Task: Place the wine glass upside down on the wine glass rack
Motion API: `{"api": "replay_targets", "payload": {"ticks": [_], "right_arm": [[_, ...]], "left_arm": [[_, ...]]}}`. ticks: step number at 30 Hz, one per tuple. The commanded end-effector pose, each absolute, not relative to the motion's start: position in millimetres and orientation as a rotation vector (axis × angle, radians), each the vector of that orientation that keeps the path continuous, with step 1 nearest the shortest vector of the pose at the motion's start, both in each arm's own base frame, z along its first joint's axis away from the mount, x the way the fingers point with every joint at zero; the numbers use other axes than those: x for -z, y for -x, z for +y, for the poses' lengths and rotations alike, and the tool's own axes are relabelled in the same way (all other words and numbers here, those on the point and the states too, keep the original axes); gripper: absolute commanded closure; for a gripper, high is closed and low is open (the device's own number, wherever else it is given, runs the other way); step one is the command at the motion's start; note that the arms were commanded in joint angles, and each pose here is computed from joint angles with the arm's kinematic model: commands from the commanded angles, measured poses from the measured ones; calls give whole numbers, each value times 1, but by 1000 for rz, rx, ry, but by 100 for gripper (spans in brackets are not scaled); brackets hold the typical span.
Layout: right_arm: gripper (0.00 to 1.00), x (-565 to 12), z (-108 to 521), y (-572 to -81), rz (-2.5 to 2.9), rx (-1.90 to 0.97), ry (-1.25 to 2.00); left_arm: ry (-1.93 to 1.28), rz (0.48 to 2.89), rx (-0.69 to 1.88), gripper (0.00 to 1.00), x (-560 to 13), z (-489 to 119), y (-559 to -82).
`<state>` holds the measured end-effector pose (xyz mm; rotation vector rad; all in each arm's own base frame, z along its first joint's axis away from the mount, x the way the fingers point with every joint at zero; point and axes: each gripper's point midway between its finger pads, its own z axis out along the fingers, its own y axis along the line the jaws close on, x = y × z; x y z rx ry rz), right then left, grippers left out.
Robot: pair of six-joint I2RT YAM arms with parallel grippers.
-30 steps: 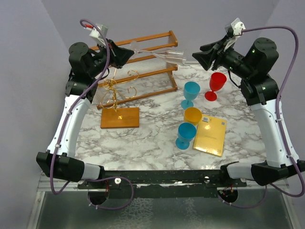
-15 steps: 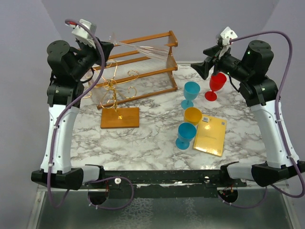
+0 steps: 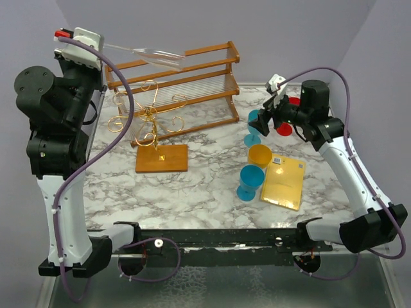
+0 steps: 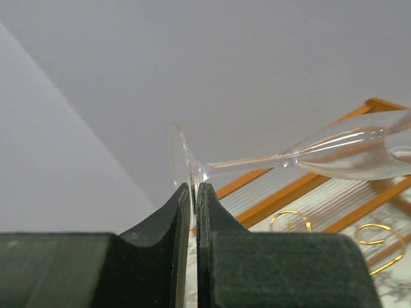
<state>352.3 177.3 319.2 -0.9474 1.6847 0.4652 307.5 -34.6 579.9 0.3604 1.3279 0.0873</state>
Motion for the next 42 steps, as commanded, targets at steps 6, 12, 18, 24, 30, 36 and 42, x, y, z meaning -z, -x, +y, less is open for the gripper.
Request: {"api": "replay_targets", "payload": {"ticks": [6, 12, 18, 24, 30, 36, 42], "right_arm": [[11, -332, 187, -334, 1568, -526, 973], [11, -332, 187, -331, 1556, -524, 967], [11, -327, 185, -332, 1563, -513, 965], [11, -323, 184, -333, 1569, -502, 964], [11, -319, 182, -335, 1579, -491, 961], [11, -317, 182, -336, 1583, -485, 960], [11, -314, 181, -339, 1591, -479, 959]], "left_arm": [[-227, 1321, -547, 100, -603, 49, -243], [-133, 1369, -833, 100, -599, 95, -211], [-104, 1416, -1000, 100, -590, 118, -205], [-138, 1427, -998, 100, -583, 117, -229], [-219, 1408, -898, 100, -582, 103, -272], [-298, 1386, -846, 100, -583, 92, -307], [-415, 1382, -794, 100, -580, 77, -335]]}}
